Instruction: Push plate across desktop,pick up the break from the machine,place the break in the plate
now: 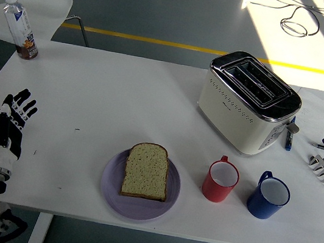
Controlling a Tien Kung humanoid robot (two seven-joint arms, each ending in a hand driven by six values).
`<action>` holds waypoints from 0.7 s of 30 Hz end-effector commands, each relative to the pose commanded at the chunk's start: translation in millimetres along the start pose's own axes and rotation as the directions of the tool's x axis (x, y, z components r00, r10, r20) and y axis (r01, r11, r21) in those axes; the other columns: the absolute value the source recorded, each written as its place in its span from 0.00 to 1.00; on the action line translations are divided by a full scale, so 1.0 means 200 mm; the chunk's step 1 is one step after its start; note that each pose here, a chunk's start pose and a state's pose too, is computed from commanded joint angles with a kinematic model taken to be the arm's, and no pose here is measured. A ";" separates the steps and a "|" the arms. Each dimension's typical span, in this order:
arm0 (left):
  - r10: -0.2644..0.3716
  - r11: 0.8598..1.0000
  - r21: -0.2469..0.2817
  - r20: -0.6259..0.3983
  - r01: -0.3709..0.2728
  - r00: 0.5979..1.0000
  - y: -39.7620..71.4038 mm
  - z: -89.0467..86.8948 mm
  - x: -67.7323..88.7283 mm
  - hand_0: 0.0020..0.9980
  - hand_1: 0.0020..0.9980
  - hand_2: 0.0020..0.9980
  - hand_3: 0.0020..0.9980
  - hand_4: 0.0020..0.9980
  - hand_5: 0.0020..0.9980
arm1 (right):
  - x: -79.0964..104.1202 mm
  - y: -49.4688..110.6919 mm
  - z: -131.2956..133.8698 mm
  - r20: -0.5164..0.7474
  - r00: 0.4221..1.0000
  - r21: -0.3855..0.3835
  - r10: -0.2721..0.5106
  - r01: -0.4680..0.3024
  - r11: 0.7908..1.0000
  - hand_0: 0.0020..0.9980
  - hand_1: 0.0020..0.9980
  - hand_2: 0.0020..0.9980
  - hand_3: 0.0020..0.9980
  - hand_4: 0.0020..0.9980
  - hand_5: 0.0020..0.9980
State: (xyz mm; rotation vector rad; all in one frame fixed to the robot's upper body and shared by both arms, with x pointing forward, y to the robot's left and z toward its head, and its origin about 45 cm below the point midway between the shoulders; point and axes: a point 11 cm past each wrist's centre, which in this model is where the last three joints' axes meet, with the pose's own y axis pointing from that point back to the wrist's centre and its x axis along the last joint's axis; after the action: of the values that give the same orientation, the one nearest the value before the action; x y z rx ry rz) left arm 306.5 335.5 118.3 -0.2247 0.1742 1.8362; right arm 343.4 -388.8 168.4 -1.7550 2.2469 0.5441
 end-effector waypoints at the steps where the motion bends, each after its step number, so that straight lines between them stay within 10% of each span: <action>1: 0.000 1.000 0.000 -0.002 0.000 1.000 0.00 0.00 0.00 0.81 0.82 0.88 0.78 0.51 1.00 | 0.00 0.00 0.00 0.001 1.000 -0.001 0.000 0.000 1.000 0.81 0.78 0.79 0.78 0.51 0.57; 21: 0.027 0.995 0.096 -0.074 -0.020 0.997 -0.03 0.09 -0.04 0.81 0.82 0.88 0.78 0.50 1.00 | 0.00 0.00 0.01 0.007 1.000 -0.009 0.002 -0.002 1.000 0.81 0.78 0.79 0.77 0.51 0.58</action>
State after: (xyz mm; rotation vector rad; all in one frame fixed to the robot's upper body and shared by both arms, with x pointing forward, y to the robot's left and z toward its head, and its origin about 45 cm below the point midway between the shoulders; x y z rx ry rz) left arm 314.3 333.4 137.3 -0.2257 0.3169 1.8390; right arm 343.9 -388.2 165.9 -1.7532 2.2449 0.5604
